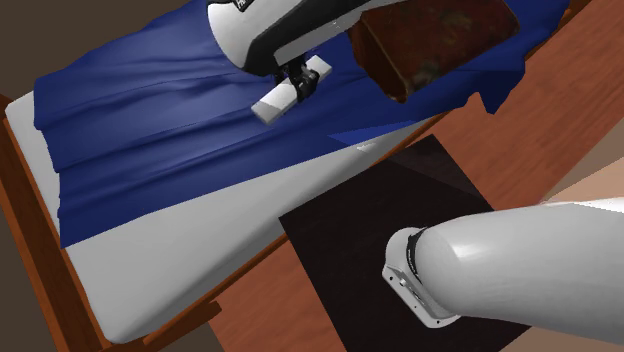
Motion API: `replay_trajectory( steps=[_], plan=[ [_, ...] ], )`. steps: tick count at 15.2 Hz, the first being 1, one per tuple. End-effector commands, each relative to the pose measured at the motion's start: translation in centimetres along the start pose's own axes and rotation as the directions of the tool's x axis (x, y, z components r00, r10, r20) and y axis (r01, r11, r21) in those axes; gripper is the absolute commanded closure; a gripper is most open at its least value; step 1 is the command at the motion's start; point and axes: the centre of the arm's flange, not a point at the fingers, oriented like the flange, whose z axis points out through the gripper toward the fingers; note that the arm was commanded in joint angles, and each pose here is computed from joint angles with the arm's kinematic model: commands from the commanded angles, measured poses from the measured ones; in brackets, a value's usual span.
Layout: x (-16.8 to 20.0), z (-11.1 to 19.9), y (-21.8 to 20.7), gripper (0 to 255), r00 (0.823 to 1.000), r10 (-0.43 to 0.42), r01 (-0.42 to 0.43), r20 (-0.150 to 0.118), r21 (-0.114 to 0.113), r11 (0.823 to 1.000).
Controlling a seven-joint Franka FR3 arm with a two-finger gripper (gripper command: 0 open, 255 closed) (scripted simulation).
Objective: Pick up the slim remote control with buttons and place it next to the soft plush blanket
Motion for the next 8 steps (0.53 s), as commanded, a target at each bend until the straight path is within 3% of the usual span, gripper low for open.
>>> replay_trajectory(
  steps=[1,8],
  plan=[
    [2.8,-0.1,-0.4,255,1.0,-0.001,0.001,-0.001,0.0,1.0],
    [11.8,-0.2,-2.1,255,1.0,-0.001,0.001,-0.001,0.0,1.0]
  ],
)
